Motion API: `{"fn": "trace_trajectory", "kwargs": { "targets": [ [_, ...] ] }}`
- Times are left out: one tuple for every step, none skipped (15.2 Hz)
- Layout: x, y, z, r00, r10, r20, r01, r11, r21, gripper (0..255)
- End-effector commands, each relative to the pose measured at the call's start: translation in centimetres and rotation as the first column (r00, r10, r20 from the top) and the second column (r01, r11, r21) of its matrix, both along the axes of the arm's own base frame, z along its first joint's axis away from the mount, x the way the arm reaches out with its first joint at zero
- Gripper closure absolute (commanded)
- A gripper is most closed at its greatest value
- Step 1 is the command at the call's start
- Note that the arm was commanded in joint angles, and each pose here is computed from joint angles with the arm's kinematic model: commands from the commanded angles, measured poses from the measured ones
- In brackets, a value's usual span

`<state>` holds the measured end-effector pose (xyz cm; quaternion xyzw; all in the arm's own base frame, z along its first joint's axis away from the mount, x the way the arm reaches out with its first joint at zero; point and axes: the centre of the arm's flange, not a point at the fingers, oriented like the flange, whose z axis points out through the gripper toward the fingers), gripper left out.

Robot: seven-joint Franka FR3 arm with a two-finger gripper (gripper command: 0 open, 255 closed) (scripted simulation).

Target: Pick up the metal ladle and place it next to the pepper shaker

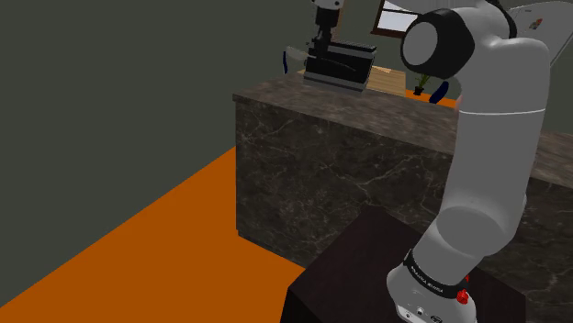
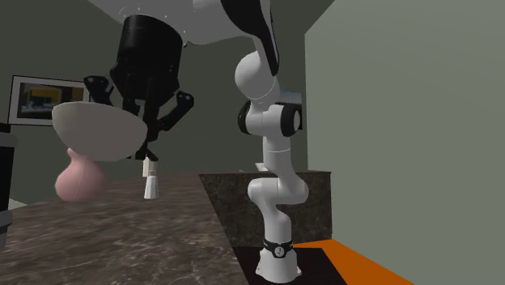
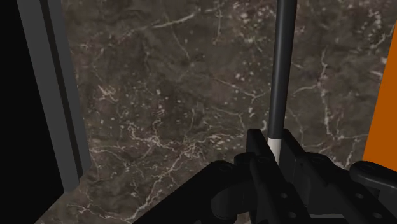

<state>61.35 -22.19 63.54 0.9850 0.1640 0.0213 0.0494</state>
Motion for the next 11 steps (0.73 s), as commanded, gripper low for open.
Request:
{"fn": "trace_trajectory", "kwargs": {
  "targets": [
    [0.0,0.0,1.1,1.0,0.0,0.0,0.0,1.0,0.0,255],
    [0.0,0.0,1.6,1.0,0.0,0.0,0.0,1.0,0.0,255],
    [0.0,0.0,2.2,1.0,0.0,0.0,0.0,1.0,0.0,255],
    [0.0,0.0,2.7,1.0,0.0,0.0,0.0,1.0,0.0,255],
    [0.0,0.0,3.2,1.0,0.0,0.0,0.0,1.0,0.0,255],
    [0.0,0.0,3.2,1.0,0.0,0.0,0.0,1.0,0.0,255],
    [-1.3,-0.2,3.2,1.0,0.0,0.0,0.0,1.0,0.0,255],
    [-2.6,-0.5,3.2,1.0,0.0,0.0,0.0,1.0,0.0,255],
    [-3.9,-0.7,3.2,1.0,0.0,0.0,0.0,1.0,0.0,255],
    [-5.2,-1.0,3.2,1.0,0.0,0.0,0.0,1.0,0.0,255],
    [-6.5,-1.2,3.2,1.0,0.0,0.0,0.0,1.0,0.0,255]
  ]
}}
